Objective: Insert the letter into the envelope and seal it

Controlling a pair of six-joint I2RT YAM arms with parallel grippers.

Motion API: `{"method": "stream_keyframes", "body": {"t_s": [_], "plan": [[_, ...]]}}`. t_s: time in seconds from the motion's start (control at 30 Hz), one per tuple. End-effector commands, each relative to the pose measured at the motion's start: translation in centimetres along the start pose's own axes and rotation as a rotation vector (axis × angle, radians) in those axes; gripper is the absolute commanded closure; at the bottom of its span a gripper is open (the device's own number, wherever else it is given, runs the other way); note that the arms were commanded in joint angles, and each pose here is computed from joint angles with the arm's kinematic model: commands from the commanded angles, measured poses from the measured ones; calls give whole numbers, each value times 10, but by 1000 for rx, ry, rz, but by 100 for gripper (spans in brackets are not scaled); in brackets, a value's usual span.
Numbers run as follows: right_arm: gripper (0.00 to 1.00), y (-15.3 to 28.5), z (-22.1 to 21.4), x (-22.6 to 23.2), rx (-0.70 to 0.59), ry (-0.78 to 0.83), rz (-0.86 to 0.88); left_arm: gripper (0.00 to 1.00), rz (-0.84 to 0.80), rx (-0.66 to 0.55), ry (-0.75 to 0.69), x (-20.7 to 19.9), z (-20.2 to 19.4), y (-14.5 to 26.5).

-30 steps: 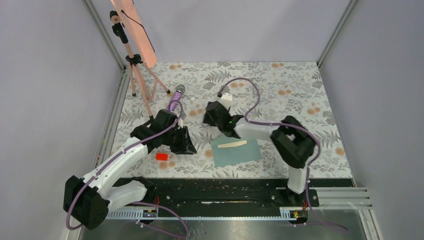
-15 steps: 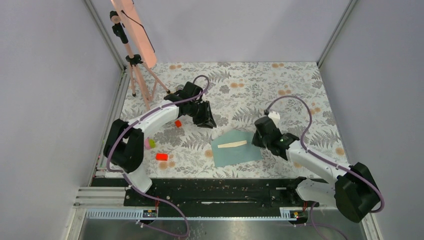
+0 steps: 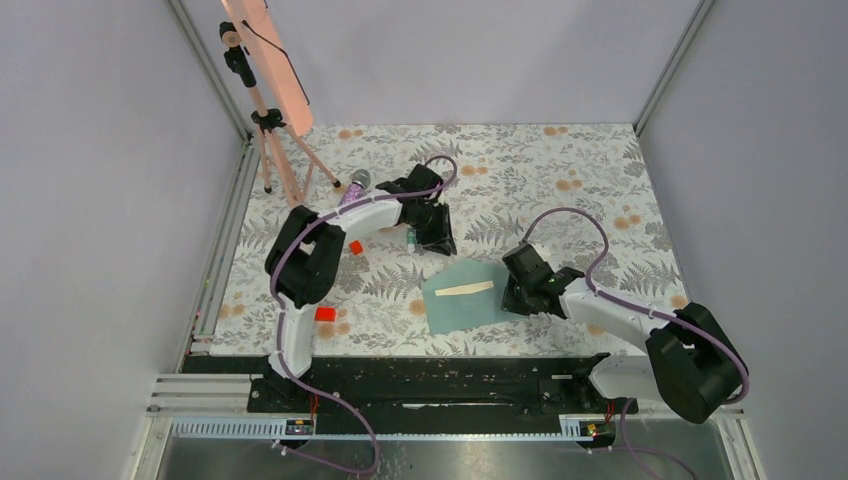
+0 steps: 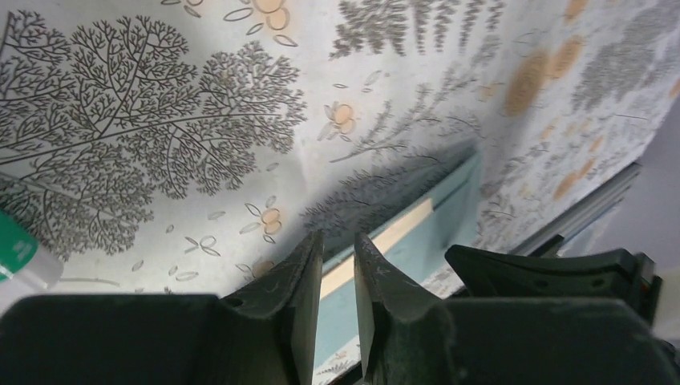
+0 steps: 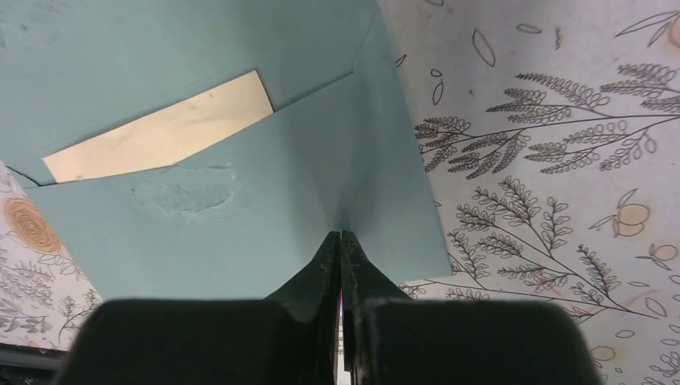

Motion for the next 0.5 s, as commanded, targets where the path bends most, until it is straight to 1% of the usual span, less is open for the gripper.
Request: {"method": "stream_keyframes", "body": {"t_s": [0.0,0.13,0.27,0.47], "plan": [[100,-1,6,15,26,-21,44,79,13,-46,-43,-5,13,-7],[100,-10,0,12,56,-47,11,79,34,3,-86,-5,3,-15],[100,-17,-5,7,85,-86,-35,80,-23,73,-118,-17,-15,-16],[100,-22,-8,2,114,-111,-80,81,-89,144,-145,-34,-41,-11]]}}
Point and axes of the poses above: each gripper's point midway between its finger pads, its own y axis back along the fingers, its own x axis along the line the jaws close on, z = x × y, the point moved 6 cm from there along y, back along the fingers
